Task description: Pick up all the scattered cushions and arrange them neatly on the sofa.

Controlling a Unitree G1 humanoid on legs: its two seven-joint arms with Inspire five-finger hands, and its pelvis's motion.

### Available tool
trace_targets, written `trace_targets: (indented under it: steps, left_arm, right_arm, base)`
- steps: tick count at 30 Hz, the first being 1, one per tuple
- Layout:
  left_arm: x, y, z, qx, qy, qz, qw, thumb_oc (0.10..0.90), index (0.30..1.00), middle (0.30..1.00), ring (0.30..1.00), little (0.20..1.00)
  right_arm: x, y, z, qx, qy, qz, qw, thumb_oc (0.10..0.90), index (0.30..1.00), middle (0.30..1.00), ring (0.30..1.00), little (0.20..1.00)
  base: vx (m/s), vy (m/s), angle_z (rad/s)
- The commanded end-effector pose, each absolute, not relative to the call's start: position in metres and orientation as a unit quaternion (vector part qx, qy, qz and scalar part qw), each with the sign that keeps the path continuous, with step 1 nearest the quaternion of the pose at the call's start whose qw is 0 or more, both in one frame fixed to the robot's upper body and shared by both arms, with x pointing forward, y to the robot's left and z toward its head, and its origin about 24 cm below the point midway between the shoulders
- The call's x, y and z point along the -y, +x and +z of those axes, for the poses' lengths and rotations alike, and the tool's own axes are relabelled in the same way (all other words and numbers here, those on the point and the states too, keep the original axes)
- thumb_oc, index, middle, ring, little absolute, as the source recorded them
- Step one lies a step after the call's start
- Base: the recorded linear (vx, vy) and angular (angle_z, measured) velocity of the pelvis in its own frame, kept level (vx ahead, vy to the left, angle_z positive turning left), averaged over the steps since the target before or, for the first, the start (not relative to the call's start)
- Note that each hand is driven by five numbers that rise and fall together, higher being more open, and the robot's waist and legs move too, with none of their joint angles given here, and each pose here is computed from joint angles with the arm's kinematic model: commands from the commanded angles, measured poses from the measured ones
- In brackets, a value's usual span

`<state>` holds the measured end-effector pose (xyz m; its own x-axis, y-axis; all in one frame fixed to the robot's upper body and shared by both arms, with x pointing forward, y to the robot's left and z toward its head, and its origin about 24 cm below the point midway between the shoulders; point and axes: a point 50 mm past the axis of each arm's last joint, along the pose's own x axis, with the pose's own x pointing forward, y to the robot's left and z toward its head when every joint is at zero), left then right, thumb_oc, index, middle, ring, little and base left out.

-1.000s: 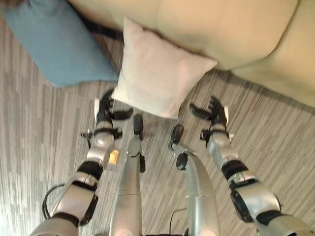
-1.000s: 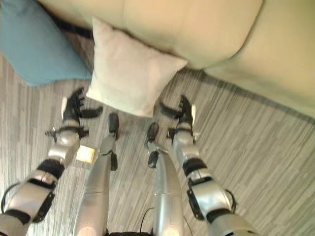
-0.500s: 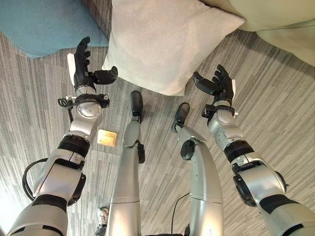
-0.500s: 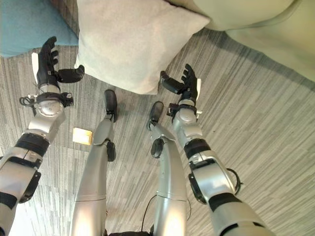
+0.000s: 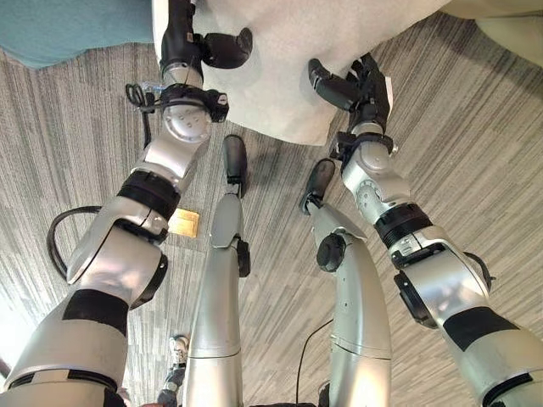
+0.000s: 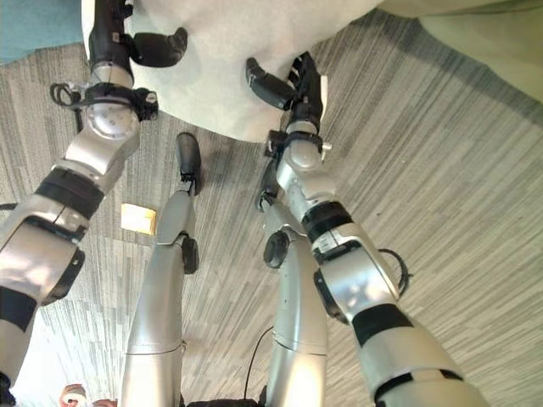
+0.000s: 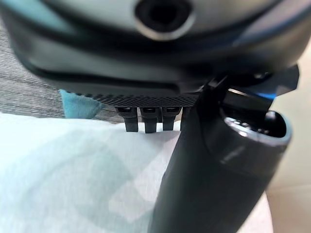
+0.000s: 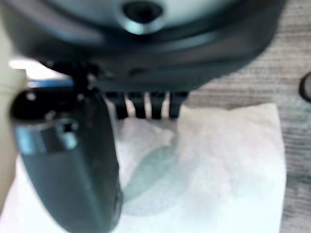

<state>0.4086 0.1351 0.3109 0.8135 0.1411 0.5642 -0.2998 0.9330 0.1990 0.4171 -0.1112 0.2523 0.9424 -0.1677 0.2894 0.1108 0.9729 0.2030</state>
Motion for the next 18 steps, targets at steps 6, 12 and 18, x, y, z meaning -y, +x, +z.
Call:
trace_targets:
  steps: [6, 12, 18]
  left_arm:
    - [-0.077, 0.390, 0.334, 0.350, 0.052, 0.011, 0.935, 0.400, 0.300, 0.300, 0.300, 0.300]
    - [-0.076, 0.374, 0.341, 0.394, 0.029, -0.010, 0.919, 0.400, 0.300, 0.300, 0.300, 0.300]
    - [-0.080, 0.363, 0.323, 0.402, -0.001, -0.013, 0.916, 0.400, 0.300, 0.300, 0.300, 0.300]
  right_arm:
    - [0.026, 0.379, 0.316, 0.298, 0.127, 0.107, 0.940, 0.400, 0.300, 0.300, 0.300, 0.300]
    - [0.039, 0.367, 0.315, 0.347, 0.112, 0.120, 0.923, 0.400, 0.300, 0.300, 0.300, 0.300]
    - [0.049, 0.361, 0.284, 0.339, 0.106, 0.126, 0.926, 0.400, 0.300, 0.300, 0.300, 0.300]
  base:
    - [0.00, -0.015, 0.02]
    - [-0.02, -0.032, 0.01]
    - [-0.02, -0.042, 0.01]
